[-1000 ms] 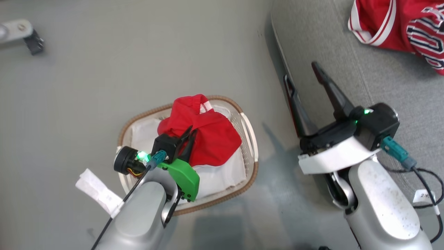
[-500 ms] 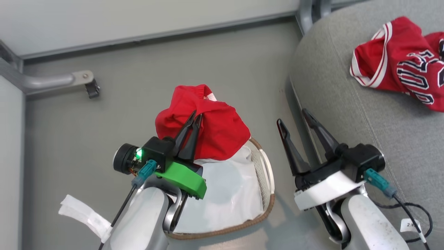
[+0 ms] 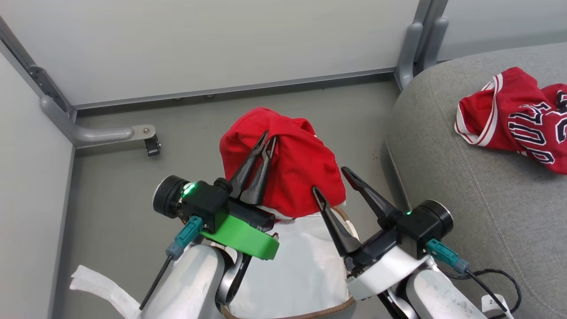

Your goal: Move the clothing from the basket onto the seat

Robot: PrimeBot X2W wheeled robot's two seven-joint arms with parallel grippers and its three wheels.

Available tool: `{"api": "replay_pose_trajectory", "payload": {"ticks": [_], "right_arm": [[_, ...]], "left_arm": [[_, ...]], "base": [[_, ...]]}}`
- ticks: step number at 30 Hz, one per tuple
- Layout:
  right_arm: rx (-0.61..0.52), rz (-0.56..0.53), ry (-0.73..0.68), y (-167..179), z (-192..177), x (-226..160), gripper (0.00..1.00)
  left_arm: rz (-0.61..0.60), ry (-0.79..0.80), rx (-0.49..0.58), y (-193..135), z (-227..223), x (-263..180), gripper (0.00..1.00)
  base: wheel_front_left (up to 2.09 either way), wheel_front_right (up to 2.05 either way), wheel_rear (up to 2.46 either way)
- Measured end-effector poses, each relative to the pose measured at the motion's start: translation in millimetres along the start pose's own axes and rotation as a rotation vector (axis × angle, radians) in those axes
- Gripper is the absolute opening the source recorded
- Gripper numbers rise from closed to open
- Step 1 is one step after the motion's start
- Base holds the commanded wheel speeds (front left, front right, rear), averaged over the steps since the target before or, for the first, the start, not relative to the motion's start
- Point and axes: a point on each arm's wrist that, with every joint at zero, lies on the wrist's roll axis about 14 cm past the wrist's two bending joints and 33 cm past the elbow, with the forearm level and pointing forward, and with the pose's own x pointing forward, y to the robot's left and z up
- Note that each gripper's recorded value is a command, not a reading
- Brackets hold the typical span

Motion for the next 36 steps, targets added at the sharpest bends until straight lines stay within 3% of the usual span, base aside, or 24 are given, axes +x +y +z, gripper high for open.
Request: {"api": "replay_pose_trajectory", "payload": {"ticks": [12, 13, 14, 15, 22, 23, 24, 25, 36], "right_arm": [[-0.072, 0.161, 0.070, 36.7, -22.8, 26.6, 1.00], [-0.071, 0.167, 0.080, 38.6, -26.1, 28.2, 0.89], [-0.070, 0.172, 0.085, 40.2, -27.8, 29.7, 0.48], [-0.069, 0.179, 0.089, 42.2, -29.5, 31.8, 0.00], [-0.038, 0.181, 0.092, 45.2, -32.4, 37.9, 0.00], [-0.036, 0.171, 0.092, 42.2, -32.3, 37.4, 0.00], [-0.035, 0.159, 0.091, 38.3, -31.8, 36.7, 0.00], [-0.034, 0.144, 0.090, 33.7, -31.1, 35.4, 0.00], [-0.053, -0.076, 0.070, -34.2, -15.0, 0.4, 0.00]], "left_arm": [[-0.045, -0.017, -0.031, -22.5, 9.2, -10.7, 0.00], [-0.048, -0.016, -0.034, -24.1, 9.4, -11.9, 0.00], [-0.049, -0.015, -0.038, -25.1, 9.4, -13.1, 0.00], [-0.048, -0.013, -0.045, -26.1, 9.3, -14.6, 0.00], [-0.010, -0.005, -0.044, -18.9, 7.3, -19.9, 0.02], [-0.003, -0.004, -0.037, -17.2, 6.6, -19.4, 0.53], [-0.003, -0.003, -0.032, -17.1, 6.0, -18.6, 0.89], [-0.003, -0.001, -0.030, -17.2, 4.6, -17.5, 1.00], [-0.113, 0.044, -0.083, -48.0, -21.2, 5.1, 1.00]], "base": [[0.00, 0.00, 0.00], [0.00, 0.00, 0.00], [0.00, 0.00, 0.00], [0.00, 0.00, 0.00], [0.00, 0.00, 0.00], [0.00, 0.00, 0.00], [0.00, 0.00, 0.00], [0.00, 0.00, 0.00], [0.00, 0.00, 0.00]]}}
